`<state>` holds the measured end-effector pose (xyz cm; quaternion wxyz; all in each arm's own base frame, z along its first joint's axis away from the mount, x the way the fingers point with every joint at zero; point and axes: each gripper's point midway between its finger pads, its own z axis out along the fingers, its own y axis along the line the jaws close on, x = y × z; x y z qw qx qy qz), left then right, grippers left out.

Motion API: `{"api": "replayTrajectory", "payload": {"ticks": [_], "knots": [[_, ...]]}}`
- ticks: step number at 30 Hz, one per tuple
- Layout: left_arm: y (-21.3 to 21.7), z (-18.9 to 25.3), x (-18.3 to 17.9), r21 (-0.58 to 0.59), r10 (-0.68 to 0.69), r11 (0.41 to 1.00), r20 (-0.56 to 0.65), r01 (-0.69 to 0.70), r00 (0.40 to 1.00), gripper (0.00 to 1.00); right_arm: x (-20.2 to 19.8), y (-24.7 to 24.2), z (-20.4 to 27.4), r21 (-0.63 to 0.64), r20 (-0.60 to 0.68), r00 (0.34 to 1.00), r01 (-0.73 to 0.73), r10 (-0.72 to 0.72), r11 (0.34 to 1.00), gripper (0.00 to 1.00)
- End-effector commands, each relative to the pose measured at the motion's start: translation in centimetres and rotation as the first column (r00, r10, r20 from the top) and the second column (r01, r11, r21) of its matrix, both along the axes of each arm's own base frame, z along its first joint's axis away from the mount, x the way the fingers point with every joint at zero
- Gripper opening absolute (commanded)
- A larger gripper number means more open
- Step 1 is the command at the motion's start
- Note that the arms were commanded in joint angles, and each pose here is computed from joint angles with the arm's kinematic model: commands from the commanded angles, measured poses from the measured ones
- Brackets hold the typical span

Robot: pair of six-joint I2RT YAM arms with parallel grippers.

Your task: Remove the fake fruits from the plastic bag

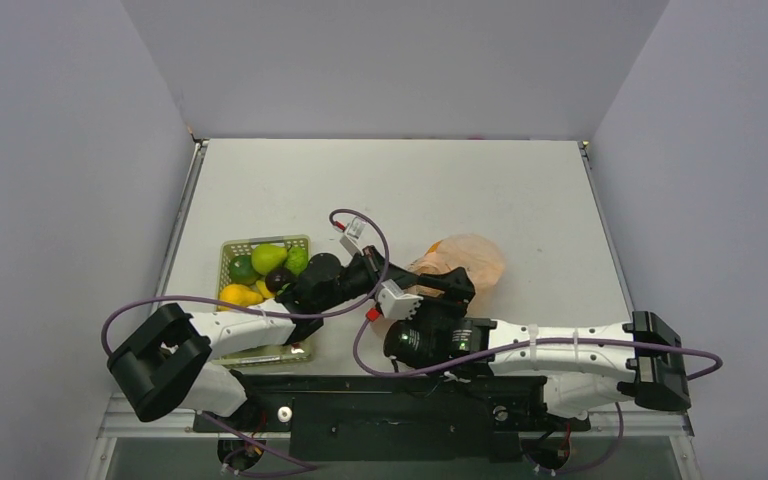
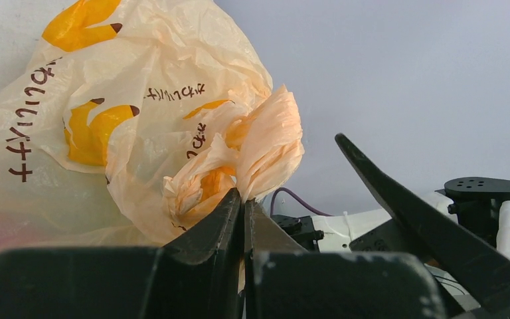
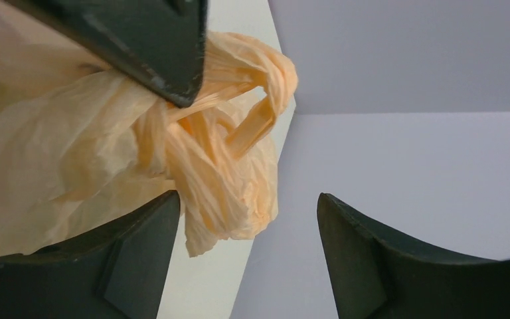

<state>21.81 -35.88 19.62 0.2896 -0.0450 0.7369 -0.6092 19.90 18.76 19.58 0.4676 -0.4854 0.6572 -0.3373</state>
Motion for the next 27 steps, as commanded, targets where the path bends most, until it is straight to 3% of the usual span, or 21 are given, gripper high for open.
{"api": "replayTrajectory", "payload": {"ticks": [1,5,8,11,14,16,20,23,24,27], "knots": [[0.1,2.9,0.1,-0.06,-0.004,0.998,0.055,0.007,0.998,0.0,1.9,-0.6,1.5,-0.017,0.101,0.992,0.071,-0.069,0.997,0.68],[0.1,3.0,0.1,-0.057,-0.005,0.998,0.055,0.009,0.998,0.0,3.1,-0.6,0.3,0.006,0.047,0.996,0.075,-0.075,0.997,0.53],[0.3,2.9,0.3,-0.05,0.0,0.999,0.05,0.002,0.999,0.0,3.3,-0.8,0.7,0.057,0.042,0.995,0.087,-0.09,0.995,0.25],[0.6,2.9,0.6,-0.046,0.013,0.999,0.047,-0.01,0.999,0.0,2.8,-0.2,0.7,0.214,-0.027,0.999,0.052,-0.047,0.976,0.1],[1.3,3.0,1.2,-0.049,0.033,0.998,0.044,-0.031,0.999,0.0,2.3,0.5,0.9,0.451,-0.153,0.986,0.015,0.06,0.892,0.0],[1.6,3.2,1.5,-0.054,0.048,0.998,0.043,-0.046,0.998,0.0,1.9,1.1,0.9,0.621,-0.224,0.959,0.004,0.172,0.784,0.0],[1.9,3.1,2.1,-0.045,0.075,0.996,0.036,-0.074,0.997,0.0,2.2,1.0,3.0,0.89,-0.162,0.942,0.011,0.293,0.457,0.0],[1.9,3.1,2.3,-0.05,0.085,0.995,0.027,-0.084,0.996,0.0,2.5,-0.2,6.0,0.99,-0.072,0.962,0.036,0.262,0.139,0.0],[1.9,3.0,2.4,-0.052,0.086,0.995,0.025,-0.084,0.996,0.0,3.3,-1.1,6.1,0.997,-0.08,0.976,0.082,0.205,0.001,0.0],[1.5,3.3,2.1,-0.073,0.078,0.994,0.027,-0.076,0.997,0.0,5.0,-4.7,6.9,0.942,-0.11,0.994,0.112,0.022,-0.316,0.0]]}}
